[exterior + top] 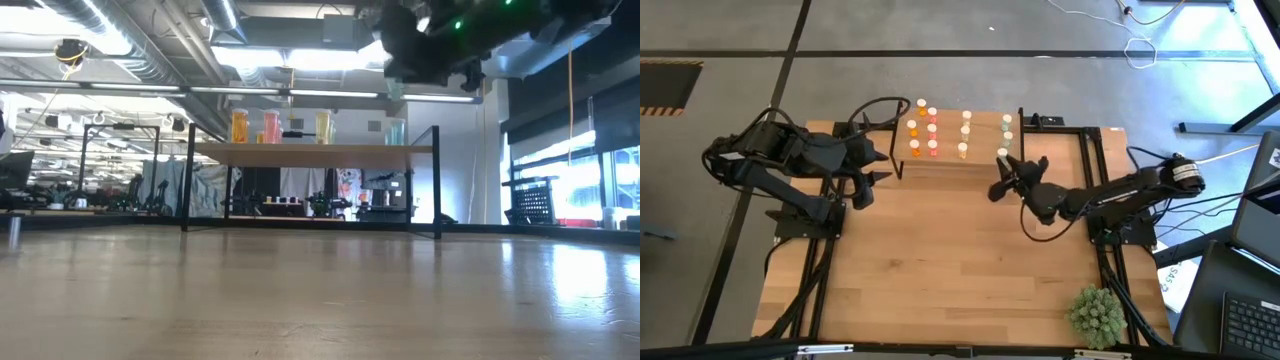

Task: Pick and place medicine bottles onto shelf by color
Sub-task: Put the blue pill bottle on the shelf aligned with the other blue pill bottles

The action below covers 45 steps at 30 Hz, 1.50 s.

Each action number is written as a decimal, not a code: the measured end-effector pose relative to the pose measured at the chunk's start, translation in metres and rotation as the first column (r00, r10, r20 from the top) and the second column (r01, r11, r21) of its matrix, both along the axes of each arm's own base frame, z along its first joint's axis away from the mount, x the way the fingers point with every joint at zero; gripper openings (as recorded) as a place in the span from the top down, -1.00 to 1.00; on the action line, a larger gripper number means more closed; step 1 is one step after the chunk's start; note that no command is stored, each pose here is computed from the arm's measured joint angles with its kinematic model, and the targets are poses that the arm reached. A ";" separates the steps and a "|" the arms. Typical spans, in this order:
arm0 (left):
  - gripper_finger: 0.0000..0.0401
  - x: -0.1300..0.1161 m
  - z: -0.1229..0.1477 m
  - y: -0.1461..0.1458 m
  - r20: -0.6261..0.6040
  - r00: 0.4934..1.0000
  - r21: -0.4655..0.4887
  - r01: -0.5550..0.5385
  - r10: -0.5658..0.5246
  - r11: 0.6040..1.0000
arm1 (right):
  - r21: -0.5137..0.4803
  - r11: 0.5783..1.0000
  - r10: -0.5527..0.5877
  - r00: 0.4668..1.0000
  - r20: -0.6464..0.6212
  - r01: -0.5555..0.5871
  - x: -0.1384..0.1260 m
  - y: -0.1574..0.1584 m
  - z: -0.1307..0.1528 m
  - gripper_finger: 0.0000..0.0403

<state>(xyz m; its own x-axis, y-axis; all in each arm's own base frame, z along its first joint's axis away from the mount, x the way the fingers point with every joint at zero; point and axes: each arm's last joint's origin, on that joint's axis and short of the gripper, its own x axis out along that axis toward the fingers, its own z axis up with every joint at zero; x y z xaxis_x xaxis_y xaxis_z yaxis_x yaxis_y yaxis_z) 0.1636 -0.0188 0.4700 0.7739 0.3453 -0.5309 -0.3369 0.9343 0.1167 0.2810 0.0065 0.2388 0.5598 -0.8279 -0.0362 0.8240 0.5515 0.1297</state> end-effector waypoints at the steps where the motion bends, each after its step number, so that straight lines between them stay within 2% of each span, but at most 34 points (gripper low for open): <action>1: 0.17 0.000 0.000 0.000 0.000 1.000 -0.001 -0.001 0.001 1.000 | 0.000 1.000 -0.026 1.000 -0.010 0.026 0.002 0.000 -0.004 0.43; 5: 0.17 0.000 0.000 0.000 0.003 1.000 -0.006 -0.004 0.004 1.000 | -0.017 0.994 -0.112 0.992 -0.051 0.112 0.005 -0.001 -0.017 0.43; 18: 0.17 0.000 0.000 0.000 0.003 1.000 -0.007 -0.005 0.005 1.000 | -0.016 0.986 -0.168 0.979 -0.117 0.167 0.016 -0.012 -0.047 0.43; 36: 0.17 0.000 0.000 0.000 0.003 1.000 -0.008 -0.005 0.005 1.000 | -0.004 0.971 -0.239 0.965 -0.110 0.240 0.017 -0.034 -0.052 0.43; 42: 0.17 0.000 0.000 0.000 0.003 1.000 -0.008 -0.005 0.005 1.000 | 0.010 0.983 -0.182 0.976 -0.116 0.185 0.018 -0.034 -0.052 0.43; 45: 0.17 0.000 0.000 0.000 0.003 1.000 -0.009 -0.006 0.006 1.000 | 0.007 0.981 -0.190 0.975 -0.119 0.192 0.018 -0.034 -0.052 0.43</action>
